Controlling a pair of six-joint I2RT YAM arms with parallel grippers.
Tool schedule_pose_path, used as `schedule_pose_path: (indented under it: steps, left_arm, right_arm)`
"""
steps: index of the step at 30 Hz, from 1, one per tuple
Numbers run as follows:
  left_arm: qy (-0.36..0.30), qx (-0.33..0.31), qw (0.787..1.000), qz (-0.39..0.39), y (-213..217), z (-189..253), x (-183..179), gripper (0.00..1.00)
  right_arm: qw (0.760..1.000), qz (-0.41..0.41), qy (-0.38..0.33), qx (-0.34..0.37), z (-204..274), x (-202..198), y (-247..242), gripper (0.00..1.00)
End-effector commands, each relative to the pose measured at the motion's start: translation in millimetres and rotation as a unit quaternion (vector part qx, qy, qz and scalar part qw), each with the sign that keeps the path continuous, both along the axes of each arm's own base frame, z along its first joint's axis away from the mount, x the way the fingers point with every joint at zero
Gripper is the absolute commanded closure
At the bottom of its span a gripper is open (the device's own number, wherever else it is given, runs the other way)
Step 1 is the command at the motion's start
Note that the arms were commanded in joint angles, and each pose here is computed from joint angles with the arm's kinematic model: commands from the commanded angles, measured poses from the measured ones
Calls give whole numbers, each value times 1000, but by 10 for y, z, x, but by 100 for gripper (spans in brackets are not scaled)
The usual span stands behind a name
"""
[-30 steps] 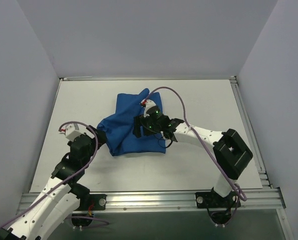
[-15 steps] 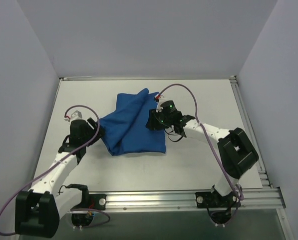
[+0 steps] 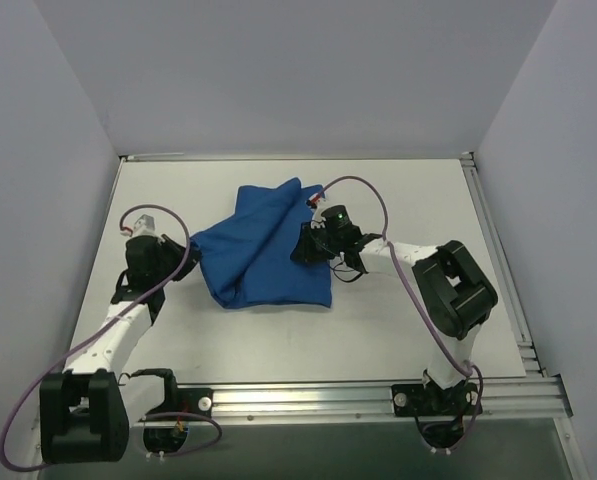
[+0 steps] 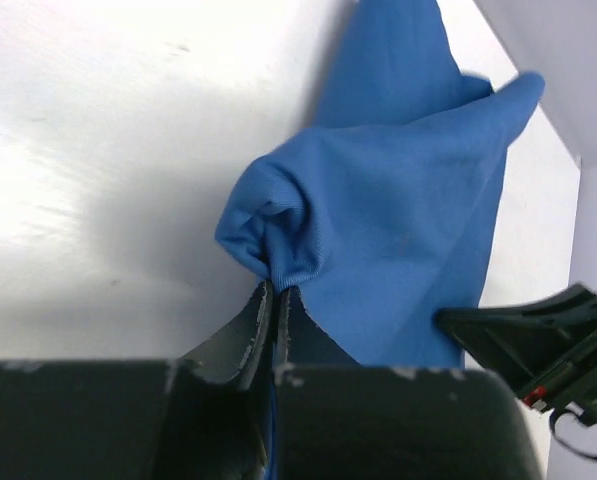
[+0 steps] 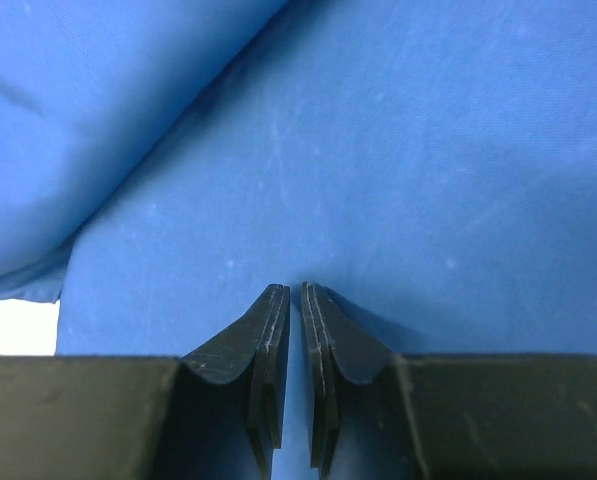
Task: Open and lay out the surgical kit
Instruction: Open the surgical kit at the center of the board.
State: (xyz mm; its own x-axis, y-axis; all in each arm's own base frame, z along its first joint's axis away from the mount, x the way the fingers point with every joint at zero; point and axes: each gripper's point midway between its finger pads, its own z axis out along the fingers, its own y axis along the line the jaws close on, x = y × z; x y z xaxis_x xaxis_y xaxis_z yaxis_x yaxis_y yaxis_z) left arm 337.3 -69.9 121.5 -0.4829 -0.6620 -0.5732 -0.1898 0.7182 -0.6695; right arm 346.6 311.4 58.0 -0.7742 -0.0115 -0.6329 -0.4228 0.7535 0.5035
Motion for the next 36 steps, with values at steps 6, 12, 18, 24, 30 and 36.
schedule_pose_path:
  steps: [6,12,18,24,30,36]
  left_arm:
    - [35,17,958,286,1161,131,-653,98]
    - [67,-15,956,285,1077,-55,-706,45]
    - [39,-35,976,211,840,112,-618,10]
    - [13,-17,989,143,722,245,-413,24]
    - [68,-91,991,74,462,-87,-102,86]
    - [93,-102,986,97,561,-409,136,88]
  right_arm:
    - [999,-32,10,-21,-190,86,-158,88]
    - [999,-35,7,-25,-205,106,-204,88]
    - [998,-2,-47,-50,199,175,46,61]
    - [984,33,-97,-148,500,-159,566,38]
    - [968,26,-110,-223,413,-424,869,37]
    - [952,12,-113,-284,176,-597,984,29]
